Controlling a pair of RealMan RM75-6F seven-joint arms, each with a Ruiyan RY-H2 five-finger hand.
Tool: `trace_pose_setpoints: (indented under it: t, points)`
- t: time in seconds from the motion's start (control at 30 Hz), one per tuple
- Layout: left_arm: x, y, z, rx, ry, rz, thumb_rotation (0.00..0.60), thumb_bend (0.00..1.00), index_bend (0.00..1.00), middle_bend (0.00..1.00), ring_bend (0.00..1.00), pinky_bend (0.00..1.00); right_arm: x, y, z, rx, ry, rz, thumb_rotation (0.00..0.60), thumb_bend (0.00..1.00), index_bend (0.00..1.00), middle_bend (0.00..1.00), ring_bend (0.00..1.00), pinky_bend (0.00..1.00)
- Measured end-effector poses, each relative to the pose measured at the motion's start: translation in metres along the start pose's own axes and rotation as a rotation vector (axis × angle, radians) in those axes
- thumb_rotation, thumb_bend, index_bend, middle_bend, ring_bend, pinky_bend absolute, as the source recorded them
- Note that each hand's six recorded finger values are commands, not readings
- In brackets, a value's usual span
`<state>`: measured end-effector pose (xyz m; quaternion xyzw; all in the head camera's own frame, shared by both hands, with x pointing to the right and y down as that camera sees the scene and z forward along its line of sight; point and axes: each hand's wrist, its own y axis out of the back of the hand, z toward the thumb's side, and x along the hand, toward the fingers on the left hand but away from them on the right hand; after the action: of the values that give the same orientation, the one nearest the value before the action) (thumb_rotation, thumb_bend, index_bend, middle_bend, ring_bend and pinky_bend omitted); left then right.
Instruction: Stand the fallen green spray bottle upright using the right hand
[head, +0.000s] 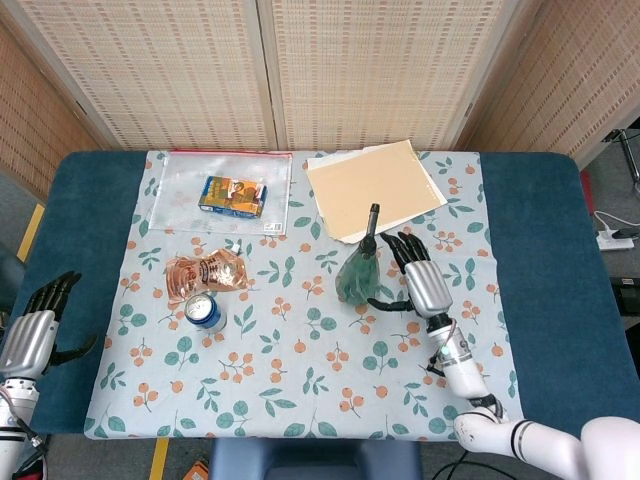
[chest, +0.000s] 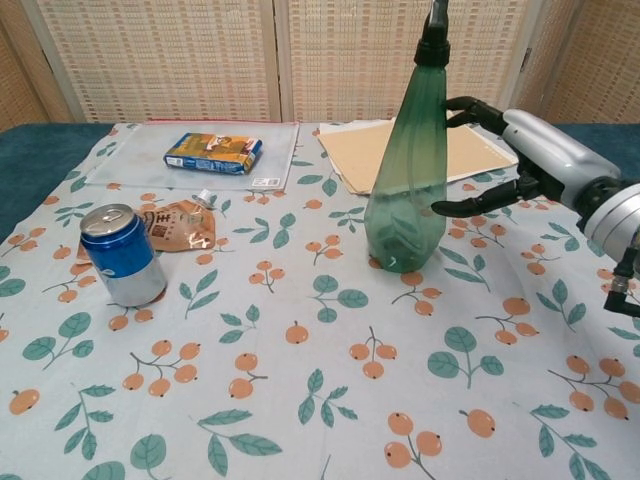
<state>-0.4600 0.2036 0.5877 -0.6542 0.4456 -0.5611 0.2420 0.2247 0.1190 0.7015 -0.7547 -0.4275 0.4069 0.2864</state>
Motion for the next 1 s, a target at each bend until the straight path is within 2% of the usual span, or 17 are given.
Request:
trace_pose_setpoints:
  t: [0.17,0.27,0.37,0.5,0.6,0.67,0.77,1.0]
  points:
    - [0.0,0.0,0.0,0.007,-0.003,0.001,0.6,0.25,0.0,0.0,0.0,0.04,0.011,0.012,-0.008,0.147,-0.048,0.035,0.6,0.0,0.0,0.03,0.0,0.0]
    - [0.0,0.001,-0.001,0.008,0.0,0.004,0.6,0.25,0.0,0.0,0.0,0.04,0.021,0.027,-0.014,0.301,-0.091,0.07,0.6,0.0,0.0,0.02,0.0,0.0]
    - [0.0,0.001,-0.002,0.01,0.004,0.005,0.6,0.25,0.0,0.0,0.0,0.04,0.039,0.047,-0.017,0.471,-0.141,0.122,0.6,0.0,0.0,0.02,0.0,0.0]
    - [-0.001,0.0,-0.002,0.014,0.01,0.006,0.6,0.25,0.0,0.0,0.0,0.04,0.079,0.091,-0.018,0.682,-0.195,0.193,0.6,0.0,0.0,0.02,0.0,0.0]
    - [-0.001,0.001,-0.003,0.016,0.013,0.007,0.6,0.25,0.0,0.0,0.0,0.04,0.1,0.119,-0.015,0.776,-0.201,0.204,0.6,0.0,0.01,0.02,0.0,0.0]
    - [-0.001,0.0,-0.002,0.018,0.014,0.008,0.6,0.25,0.0,0.0,0.0,0.04,0.108,0.126,-0.015,0.786,-0.203,0.199,0.6,0.0,0.01,0.02,0.0,0.0]
    - [-0.001,0.0,0.0,0.023,0.01,0.01,0.6,0.25,0.0,0.0,0.0,0.04,0.118,0.128,-0.029,0.747,-0.224,0.187,0.6,0.0,0.0,0.02,0.0,0.0]
    - [0.002,-0.001,0.003,0.028,0.005,0.012,0.6,0.25,0.0,0.0,0.0,0.04,0.137,0.145,-0.08,0.578,-0.276,0.094,0.6,0.0,0.0,0.02,0.0,0.0]
